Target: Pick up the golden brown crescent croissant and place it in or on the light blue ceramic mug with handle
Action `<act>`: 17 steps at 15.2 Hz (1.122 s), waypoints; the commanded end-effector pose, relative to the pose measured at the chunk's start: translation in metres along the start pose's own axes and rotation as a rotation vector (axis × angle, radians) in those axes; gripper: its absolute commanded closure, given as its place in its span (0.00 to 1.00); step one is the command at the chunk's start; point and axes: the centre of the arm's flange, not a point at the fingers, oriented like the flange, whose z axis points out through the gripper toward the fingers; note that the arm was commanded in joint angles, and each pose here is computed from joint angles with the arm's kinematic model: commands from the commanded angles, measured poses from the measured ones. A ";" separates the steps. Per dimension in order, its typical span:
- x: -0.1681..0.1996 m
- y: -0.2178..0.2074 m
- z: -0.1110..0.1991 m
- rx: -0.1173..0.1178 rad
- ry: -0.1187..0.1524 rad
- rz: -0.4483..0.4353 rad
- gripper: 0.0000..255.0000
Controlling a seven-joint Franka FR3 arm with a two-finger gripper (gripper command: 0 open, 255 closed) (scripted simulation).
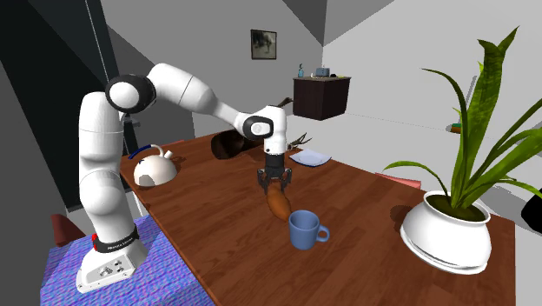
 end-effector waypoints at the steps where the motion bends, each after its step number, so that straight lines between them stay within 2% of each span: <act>1: -0.001 -0.001 -0.010 0.000 0.000 0.000 1.00; 17: -0.017 -0.004 -0.093 0.000 0.000 0.000 1.00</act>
